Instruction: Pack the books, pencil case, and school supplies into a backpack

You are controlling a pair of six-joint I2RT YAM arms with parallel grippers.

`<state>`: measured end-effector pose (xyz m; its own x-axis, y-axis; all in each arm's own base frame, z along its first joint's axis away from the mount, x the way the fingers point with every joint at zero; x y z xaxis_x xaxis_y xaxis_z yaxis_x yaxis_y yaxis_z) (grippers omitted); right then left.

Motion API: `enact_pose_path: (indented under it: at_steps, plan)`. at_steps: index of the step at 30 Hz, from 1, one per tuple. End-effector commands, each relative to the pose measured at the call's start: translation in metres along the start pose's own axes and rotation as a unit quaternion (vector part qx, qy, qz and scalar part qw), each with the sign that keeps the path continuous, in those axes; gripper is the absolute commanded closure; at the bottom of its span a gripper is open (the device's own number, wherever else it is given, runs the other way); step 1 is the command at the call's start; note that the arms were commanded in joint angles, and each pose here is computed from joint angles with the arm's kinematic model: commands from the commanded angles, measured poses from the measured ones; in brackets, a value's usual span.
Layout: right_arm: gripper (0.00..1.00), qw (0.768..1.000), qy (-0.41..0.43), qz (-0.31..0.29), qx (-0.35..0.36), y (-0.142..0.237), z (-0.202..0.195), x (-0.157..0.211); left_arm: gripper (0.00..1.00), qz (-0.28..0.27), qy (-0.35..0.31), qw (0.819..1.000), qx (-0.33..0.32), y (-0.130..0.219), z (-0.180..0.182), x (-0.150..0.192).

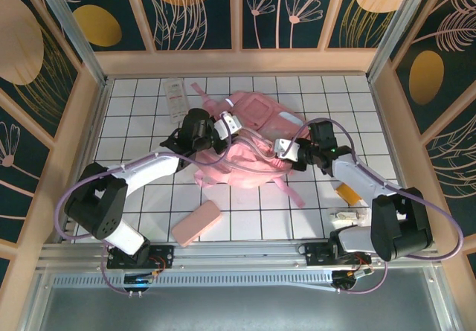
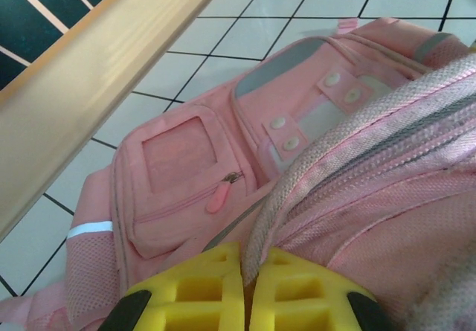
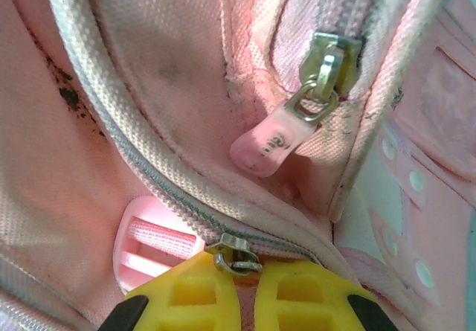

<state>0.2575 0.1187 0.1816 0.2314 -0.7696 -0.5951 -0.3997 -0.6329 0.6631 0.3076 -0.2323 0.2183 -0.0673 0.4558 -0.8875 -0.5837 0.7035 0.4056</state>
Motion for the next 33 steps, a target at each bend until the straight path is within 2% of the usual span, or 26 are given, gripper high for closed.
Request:
enact_pose_path:
  at_steps: [1, 3, 4, 6, 8, 11, 14, 16, 17, 18, 19, 20, 21, 23, 24, 26, 27, 28, 30, 32, 33]
  plan:
    - [0.99, 0.986, -0.005, -0.157, -0.046, 0.004, 0.006, -0.04, 1.0, -0.078, 0.021, 0.995, -0.051, -0.007, 0.017, -0.032]
    - [0.99, 0.993, -0.013, -0.119, -0.018, 0.001, 0.002, -0.033, 1.0, -0.094, 0.012, 0.995, -0.043, -0.007, 0.015, -0.033]
    - [0.95, 0.995, -0.029, -0.094, 0.005, -0.002, -0.003, -0.027, 1.0, -0.096, 0.007, 0.995, -0.042, -0.008, 0.015, -0.031]
    - [0.8, 0.996, -0.057, -0.066, 0.032, -0.002, -0.011, -0.022, 1.0, -0.078, -0.002, 0.996, -0.041, -0.013, 0.015, -0.027]
    - [0.7, 0.992, -0.098, -0.066, 0.038, 0.004, -0.022, -0.02, 1.0, -0.052, -0.015, 0.998, -0.034, -0.019, 0.016, -0.021]
    - [0.44, 0.975, -0.202, -0.09, -0.029, 0.02, -0.037, -0.016, 1.0, -0.051, -0.056, 0.997, 0.009, -0.021, 0.007, -0.012]
    - [0.22, 0.945, -0.32, -0.062, -0.018, 0.03, -0.056, -0.015, 1.0, -0.06, -0.089, 0.993, 0.045, -0.02, 0.0, -0.008]
    - [0.19, 0.935, -0.351, -0.054, 0.01, 0.038, -0.06, -0.018, 1.0, -0.041, -0.103, 0.992, 0.052, -0.023, -0.002, 0.0]
    - [0.19, 0.927, -0.37, -0.046, 0.049, 0.043, -0.064, -0.017, 0.99, -0.033, -0.109, 0.992, 0.051, -0.024, -0.002, 0.003]
    - [0.18, 0.907, -0.406, -0.037, 0.107, 0.049, -0.071, -0.014, 0.97, -0.024, -0.114, 0.992, 0.055, -0.026, -0.003, 0.007]
    - [0.16, 0.877, -0.451, -0.031, 0.164, 0.056, -0.079, -0.01, 0.95, -0.017, -0.119, 0.991, 0.063, -0.026, -0.005, 0.011]
    - [0.15, 0.825, -0.517, -0.028, 0.227, 0.064, -0.087, -0.002, 0.94, -0.012, -0.12, 0.99, 0.069, -0.027, -0.006, 0.014]
    - [0.14, 0.764, -0.581, -0.024, 0.28, 0.073, -0.094, 0.009, 0.92, -0.01, -0.118, 0.99, 0.077, -0.027, -0.007, 0.015]
    - [0.01, 0.634, -0.713, -0.038, 0.296, 0.086, -0.098, 0.031, 0.9, -0.012, -0.116, 0.989, 0.096, -0.026, -0.011, 0.016]
    - [0.03, 0.577, -0.762, -0.042, 0.29, 0.088, -0.098, 0.045, 0.89, -0.008, -0.114, 0.988, 0.108, -0.024, -0.014, 0.02]
    - [0.15, 0.507, -0.824, -0.062, 0.246, 0.084, -0.094, 0.066, 0.88, -0.002, -0.108, 0.986, 0.128, -0.02, -0.019, 0.024]
    - [0.21, 0.495, -0.838, -0.077, 0.217, 0.078, -0.093, 0.073, 0.87, 0.0, -0.108, 0.985, 0.135, -0.018, -0.02, 0.024]
    - [0.23, 0.493, -0.844, -0.079, 0.195, 0.071, -0.093, 0.078, 0.86, 0.0, -0.108, 0.984, 0.14, -0.016, -0.021, 0.022]
    - [0.24, 0.489, -0.856, -0.034, 0.167, 0.054, -0.098, 0.086, 0.77, 0.001, -0.108, 0.984, 0.142, -0.009, -0.021, 0.016]
    - [0.24, 0.478, -0.867, 0.016, 0.14, 0.038, -0.105, 0.09, 0.61, 0.0, -0.104, 0.983, 0.15, 0.0, -0.018, 0.0]
    - [0.25, 0.476, -0.87, 0.022, 0.128, 0.033, -0.108, 0.087, 0.53, -0.001, -0.089, 0.983, 0.158, 0.006, -0.017, -0.011]
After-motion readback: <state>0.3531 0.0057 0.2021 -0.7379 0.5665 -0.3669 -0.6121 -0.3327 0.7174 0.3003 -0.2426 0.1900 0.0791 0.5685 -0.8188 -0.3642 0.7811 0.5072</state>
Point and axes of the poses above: each hand's point on the last joint's axis, 136 mm out from that joint toward the fingers, its own y axis back along the fingers, its own z axis along the line the jaws close on, x = y × z, the point moved 10 cm from there along y, back along the fingers, and after that the axes turned 5 degrees about y, right-handed, at the moved point
